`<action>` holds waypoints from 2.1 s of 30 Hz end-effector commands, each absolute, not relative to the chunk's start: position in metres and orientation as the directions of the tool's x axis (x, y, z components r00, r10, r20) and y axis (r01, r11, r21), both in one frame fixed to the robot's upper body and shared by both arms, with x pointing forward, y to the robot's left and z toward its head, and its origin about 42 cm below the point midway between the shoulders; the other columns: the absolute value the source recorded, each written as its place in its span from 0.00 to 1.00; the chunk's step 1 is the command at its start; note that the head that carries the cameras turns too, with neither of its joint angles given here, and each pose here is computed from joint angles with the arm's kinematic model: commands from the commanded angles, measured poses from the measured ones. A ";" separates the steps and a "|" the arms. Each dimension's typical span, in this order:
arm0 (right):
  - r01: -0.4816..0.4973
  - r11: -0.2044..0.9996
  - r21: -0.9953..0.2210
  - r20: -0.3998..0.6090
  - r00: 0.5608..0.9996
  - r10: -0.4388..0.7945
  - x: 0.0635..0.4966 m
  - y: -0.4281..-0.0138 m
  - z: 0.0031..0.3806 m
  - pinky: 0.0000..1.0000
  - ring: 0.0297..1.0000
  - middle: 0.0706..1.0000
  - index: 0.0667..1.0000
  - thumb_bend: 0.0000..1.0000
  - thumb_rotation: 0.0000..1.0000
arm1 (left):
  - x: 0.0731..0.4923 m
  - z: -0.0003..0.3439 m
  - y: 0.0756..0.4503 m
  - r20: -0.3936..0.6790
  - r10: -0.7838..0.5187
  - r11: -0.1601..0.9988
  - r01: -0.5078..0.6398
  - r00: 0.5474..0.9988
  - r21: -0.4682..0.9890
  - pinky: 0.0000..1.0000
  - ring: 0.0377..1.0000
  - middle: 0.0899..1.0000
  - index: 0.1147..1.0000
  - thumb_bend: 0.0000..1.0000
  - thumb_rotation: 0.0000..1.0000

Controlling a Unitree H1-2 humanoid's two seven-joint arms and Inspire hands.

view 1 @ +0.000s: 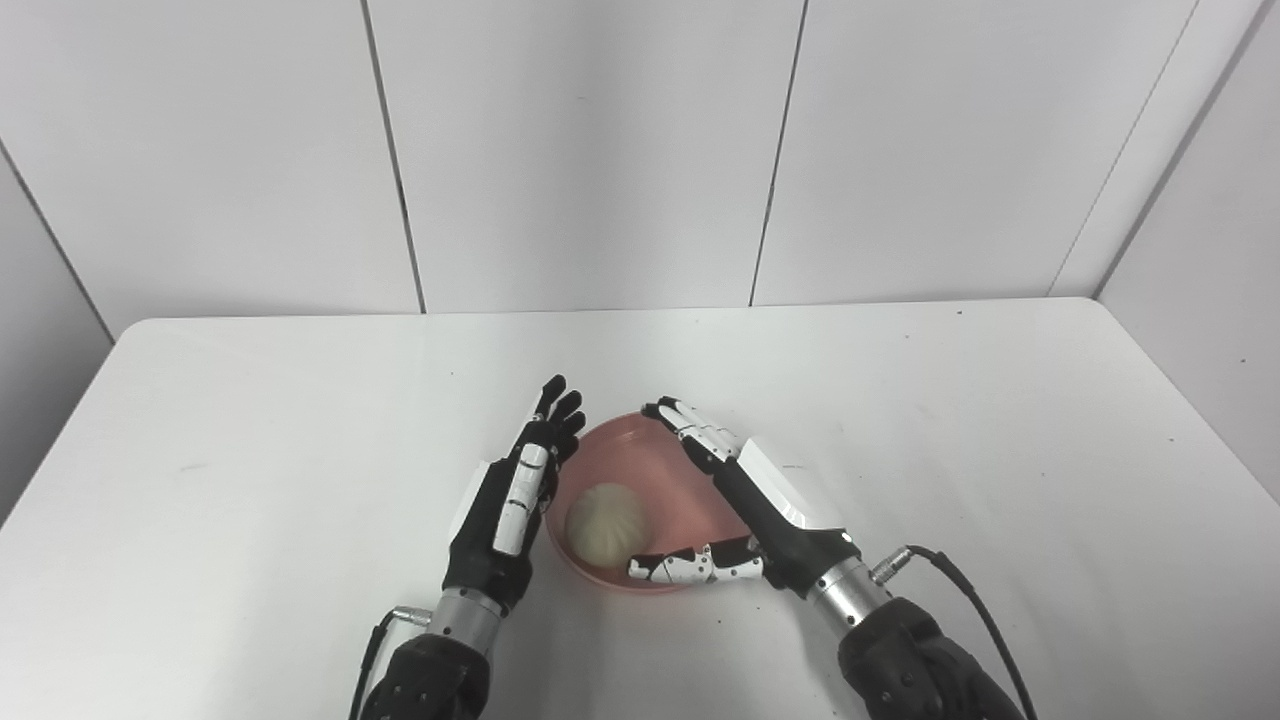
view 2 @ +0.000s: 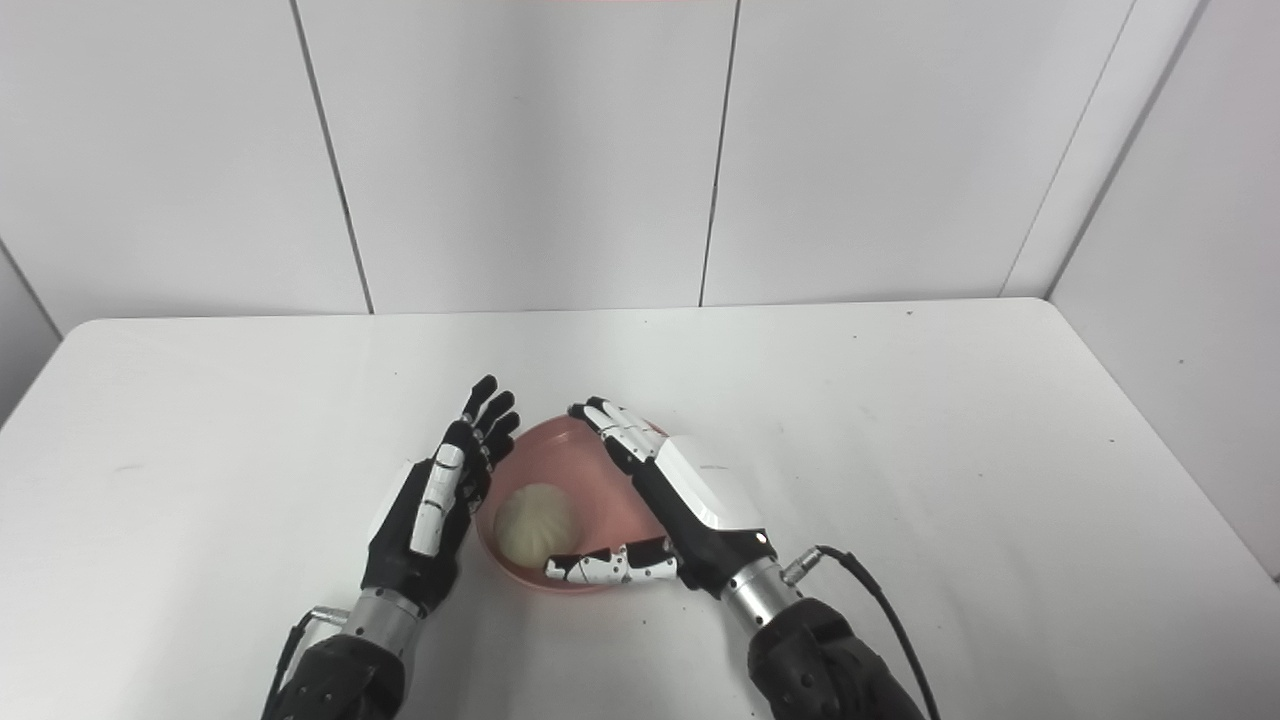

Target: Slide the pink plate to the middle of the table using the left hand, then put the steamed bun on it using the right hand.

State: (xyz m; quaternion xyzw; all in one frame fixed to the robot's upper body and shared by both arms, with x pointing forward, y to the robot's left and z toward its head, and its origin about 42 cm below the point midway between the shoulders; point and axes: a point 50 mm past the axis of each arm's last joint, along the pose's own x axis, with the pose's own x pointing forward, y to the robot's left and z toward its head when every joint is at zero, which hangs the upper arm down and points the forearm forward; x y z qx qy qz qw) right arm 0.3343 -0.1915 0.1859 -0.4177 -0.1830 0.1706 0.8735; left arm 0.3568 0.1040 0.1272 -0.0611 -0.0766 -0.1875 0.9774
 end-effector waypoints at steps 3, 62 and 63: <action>-0.104 0.593 -0.799 0.254 0.835 0.489 0.334 -0.188 0.205 0.99 0.99 0.99 0.93 0.53 0.53 | 0.351 0.120 0.108 0.153 -0.356 0.929 0.367 0.922 -0.050 0.99 0.96 0.97 0.96 0.62 1.00; -0.058 0.993 0.103 0.216 0.976 0.035 0.339 -0.190 0.148 1.00 0.99 1.00 1.00 0.56 0.89 | 0.353 0.121 0.132 0.075 -0.217 0.962 0.226 0.973 -0.152 1.00 1.00 1.00 1.00 0.66 1.00; -0.054 0.993 0.107 0.217 0.976 0.030 0.339 -0.190 0.149 1.00 0.99 1.00 1.00 0.56 0.89 | 0.353 0.121 0.132 0.069 -0.216 0.962 0.224 0.974 -0.157 1.00 1.00 1.00 1.00 0.66 1.00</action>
